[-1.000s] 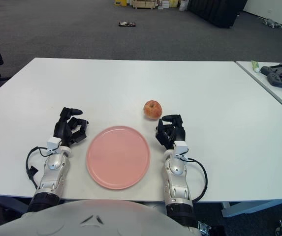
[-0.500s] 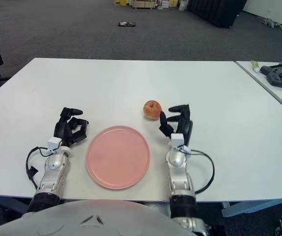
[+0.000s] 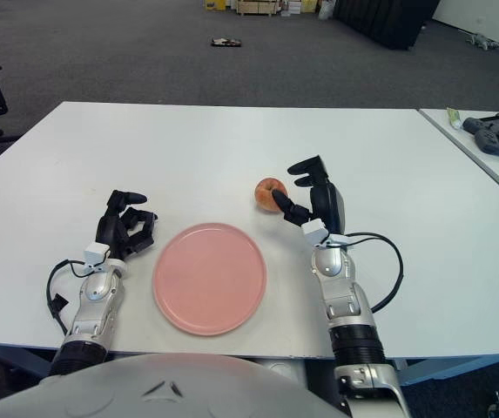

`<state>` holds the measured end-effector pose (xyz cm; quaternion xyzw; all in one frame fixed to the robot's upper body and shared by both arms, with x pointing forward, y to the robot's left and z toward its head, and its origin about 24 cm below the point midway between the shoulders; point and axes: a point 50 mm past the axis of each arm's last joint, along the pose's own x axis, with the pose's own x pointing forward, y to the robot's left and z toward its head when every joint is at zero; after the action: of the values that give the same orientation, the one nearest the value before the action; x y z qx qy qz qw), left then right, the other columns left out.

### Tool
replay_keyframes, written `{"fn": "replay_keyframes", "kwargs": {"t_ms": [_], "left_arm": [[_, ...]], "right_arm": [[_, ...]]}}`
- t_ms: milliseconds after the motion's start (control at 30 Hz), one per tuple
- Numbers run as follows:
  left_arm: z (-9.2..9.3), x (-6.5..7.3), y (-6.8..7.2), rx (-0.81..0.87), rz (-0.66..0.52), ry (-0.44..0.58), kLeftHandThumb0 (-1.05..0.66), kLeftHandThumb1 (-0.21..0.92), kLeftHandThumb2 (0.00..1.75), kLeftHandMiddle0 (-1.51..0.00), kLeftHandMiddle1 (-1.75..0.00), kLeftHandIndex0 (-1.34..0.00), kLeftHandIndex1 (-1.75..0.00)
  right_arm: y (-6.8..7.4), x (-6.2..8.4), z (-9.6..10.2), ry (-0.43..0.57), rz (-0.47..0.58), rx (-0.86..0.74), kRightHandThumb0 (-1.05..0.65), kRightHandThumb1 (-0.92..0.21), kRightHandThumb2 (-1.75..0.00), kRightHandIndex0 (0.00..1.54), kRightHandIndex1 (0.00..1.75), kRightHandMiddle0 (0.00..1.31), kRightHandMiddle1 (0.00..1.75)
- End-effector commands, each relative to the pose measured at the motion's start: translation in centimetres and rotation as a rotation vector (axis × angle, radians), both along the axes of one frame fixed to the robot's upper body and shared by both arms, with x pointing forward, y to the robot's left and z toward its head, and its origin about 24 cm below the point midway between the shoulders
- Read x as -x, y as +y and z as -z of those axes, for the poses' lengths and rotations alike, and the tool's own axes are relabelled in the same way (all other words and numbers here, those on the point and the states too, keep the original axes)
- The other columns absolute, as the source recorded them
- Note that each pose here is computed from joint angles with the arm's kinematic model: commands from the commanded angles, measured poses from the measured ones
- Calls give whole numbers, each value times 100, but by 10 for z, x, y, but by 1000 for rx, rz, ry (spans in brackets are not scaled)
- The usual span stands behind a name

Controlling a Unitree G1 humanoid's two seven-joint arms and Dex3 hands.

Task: Put the apple into the plate.

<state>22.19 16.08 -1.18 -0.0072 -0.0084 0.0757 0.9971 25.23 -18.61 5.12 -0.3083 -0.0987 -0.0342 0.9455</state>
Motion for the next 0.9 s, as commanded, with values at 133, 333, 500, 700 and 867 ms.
{"fn": "replay_keyframes", "kwargs": {"t_ms": [133,333,500,700,867], "left_arm": [[-5,-6,0,2,6,-28,-1,53,96,-58,-142,-32,-175],[-5,-6,0,-5,1,-27,-1,53,96,-58,-142,-32,-175],[-5,-6,0,-7,1,-24,-1,54,96,-58,-142,-32,-175],[-5,-7,0,-9,-2,-25,-1,54,95,-58,-142,-32,-175],[-5,-7,0,-10,-3,-23,-1,53,96,-58,-141,-33,-175]], "right_arm": [[3,-16,-20,21,-42,108,-80,-60,-70,0,29,0,25],[8,-27,-24,38,-73,151,-83,-56,-69,0,5,0,5],[11,-32,-23,51,-117,192,-87,-54,-69,0,1,0,1],[18,-45,-17,102,-160,241,-97,-60,-60,0,0,0,0],[21,-52,-13,140,-175,258,-99,-61,-54,0,0,0,0]]}}
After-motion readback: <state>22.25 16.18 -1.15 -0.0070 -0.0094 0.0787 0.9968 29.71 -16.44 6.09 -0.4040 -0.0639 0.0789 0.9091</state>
